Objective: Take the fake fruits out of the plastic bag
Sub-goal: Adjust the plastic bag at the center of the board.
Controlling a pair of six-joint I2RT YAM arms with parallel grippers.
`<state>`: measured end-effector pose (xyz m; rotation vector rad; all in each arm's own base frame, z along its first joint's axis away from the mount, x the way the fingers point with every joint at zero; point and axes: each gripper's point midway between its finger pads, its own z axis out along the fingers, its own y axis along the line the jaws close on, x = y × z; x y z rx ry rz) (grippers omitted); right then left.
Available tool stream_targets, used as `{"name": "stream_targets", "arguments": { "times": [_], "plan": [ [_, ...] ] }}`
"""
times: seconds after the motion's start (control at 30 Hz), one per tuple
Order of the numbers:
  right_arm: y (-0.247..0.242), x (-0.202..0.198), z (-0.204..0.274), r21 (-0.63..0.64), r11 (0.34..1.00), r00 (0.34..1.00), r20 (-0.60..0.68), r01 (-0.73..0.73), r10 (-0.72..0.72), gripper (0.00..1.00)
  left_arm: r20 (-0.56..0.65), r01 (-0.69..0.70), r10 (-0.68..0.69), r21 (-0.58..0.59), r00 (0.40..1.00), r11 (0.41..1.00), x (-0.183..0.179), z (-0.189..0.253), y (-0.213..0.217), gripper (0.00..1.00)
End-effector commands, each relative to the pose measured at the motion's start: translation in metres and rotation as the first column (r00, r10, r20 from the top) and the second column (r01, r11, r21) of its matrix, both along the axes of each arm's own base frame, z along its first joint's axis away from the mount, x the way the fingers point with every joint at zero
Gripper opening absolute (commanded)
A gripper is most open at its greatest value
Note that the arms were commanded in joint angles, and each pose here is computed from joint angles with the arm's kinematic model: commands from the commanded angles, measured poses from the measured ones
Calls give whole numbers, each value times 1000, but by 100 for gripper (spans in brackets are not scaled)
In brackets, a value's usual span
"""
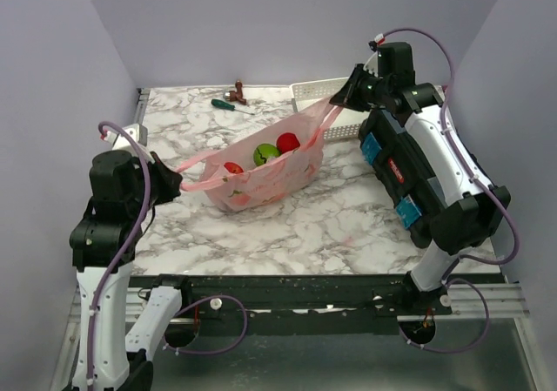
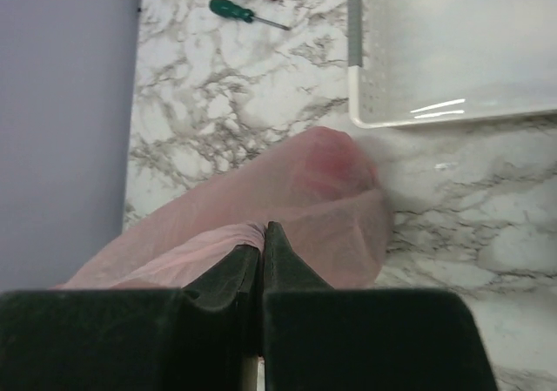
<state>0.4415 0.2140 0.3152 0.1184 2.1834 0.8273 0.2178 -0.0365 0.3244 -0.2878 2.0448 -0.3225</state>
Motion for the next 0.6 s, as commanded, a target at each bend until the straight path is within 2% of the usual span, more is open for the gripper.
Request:
{"name": "stream_targets", "arguments": {
  "times": [0.0, 0.13, 0.23, 0.27, 0.3, 0.37, 0.4, 0.57],
  "plan": [
    [-48, 2, 4, -190, 972, 989, 91, 136, -120, 4, 20, 177, -176, -126, 984, 976, -28, -11, -36, 0],
    [-66, 6, 4, -300, 939, 982, 138, 166, -130, 3, 12, 187, -187, -121, 982, 975, -35, -19, -37, 0],
    [-63, 1, -5, -320, 940, 991, 101, 120, -92, 4, 1, 179, -179, -92, 984, 980, -36, -17, -32, 0],
    [-59, -3, -8, -310, 947, 995, 79, 89, -68, 8, 10, 186, -186, -83, 982, 979, -36, -15, -32, 1],
    [-56, -7, -9, -295, 953, 997, 58, 72, -57, 15, 27, 195, -194, -72, 981, 978, -35, -11, -32, 9],
    [-53, -15, -8, -268, 961, 997, 41, 67, -58, 30, 60, 204, -201, -53, 978, 978, -35, -2, -32, 35],
    [-55, -20, -7, -259, 963, 997, 39, 76, -68, 37, 78, 218, -214, -49, 974, 975, -35, 4, -34, 42],
    [-61, -46, 7, -233, 968, 995, 46, 92, -84, 76, 136, 314, -303, -72, 943, 947, -34, 25, -50, 60]
  ]
}}
